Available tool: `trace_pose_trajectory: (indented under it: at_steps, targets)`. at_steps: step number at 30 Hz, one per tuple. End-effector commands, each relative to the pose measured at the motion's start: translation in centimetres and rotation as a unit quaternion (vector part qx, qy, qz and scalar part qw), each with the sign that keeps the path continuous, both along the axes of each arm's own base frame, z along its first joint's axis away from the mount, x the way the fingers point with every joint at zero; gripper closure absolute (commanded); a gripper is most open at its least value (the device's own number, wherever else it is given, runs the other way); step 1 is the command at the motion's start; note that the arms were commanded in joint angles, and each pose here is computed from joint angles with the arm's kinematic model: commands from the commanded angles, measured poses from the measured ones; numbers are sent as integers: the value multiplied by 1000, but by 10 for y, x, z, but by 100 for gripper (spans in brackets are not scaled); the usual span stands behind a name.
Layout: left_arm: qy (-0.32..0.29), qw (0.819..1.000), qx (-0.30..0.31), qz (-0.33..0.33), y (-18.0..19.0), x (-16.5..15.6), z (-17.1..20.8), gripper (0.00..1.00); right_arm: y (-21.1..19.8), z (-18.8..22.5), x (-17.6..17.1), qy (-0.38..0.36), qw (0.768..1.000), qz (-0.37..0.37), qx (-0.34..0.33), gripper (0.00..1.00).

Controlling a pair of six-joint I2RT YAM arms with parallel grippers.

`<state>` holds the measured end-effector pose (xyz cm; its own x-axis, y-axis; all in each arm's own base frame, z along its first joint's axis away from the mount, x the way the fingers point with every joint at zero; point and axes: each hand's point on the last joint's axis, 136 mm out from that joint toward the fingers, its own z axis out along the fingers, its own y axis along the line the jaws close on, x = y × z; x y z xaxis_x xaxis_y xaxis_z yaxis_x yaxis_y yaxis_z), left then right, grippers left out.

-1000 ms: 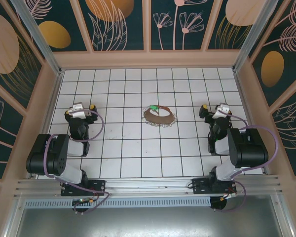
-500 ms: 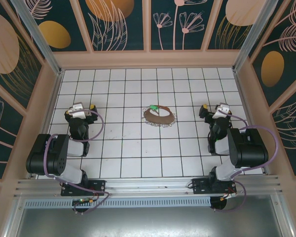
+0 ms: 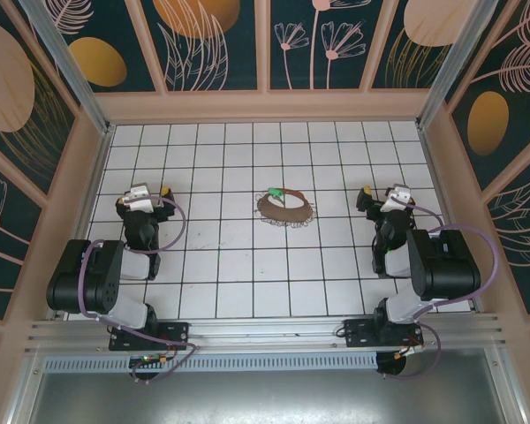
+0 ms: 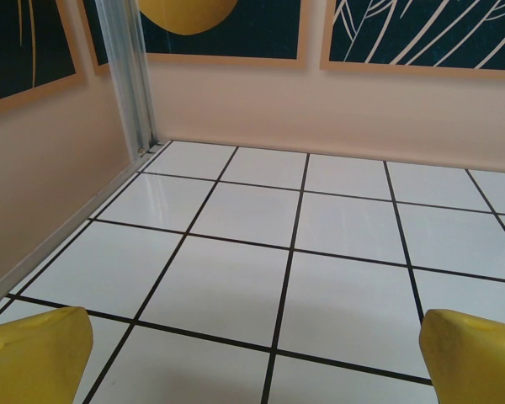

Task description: Put the keys on the keyring

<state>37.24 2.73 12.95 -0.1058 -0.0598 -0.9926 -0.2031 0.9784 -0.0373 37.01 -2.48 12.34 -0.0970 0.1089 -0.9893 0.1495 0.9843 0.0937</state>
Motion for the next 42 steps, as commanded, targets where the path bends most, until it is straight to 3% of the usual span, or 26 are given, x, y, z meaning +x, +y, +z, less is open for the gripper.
trace_pose_trajectory:
  at_steps: [1, 24, 27, 42]
  targets:
    - [-18, 1000, -11, -2, 0, 1, 7, 1, -2, 5, -1, -15, 1000, -11, 8, 1]
    - [-17, 1000, -11, -3, 0, 1, 7, 1, -3, 5, -1, -14, 1000, -13, 7, 1]
    - [-18, 1000, -11, -3, 0, 1, 8, 1, -7, 9, -7, -24, 999, -47, -2, 1]
    - [-5, 1000, -14, -10, -3, 3, 22, 1, 3, 28, -31, -78, 997, -16, -9, 1]
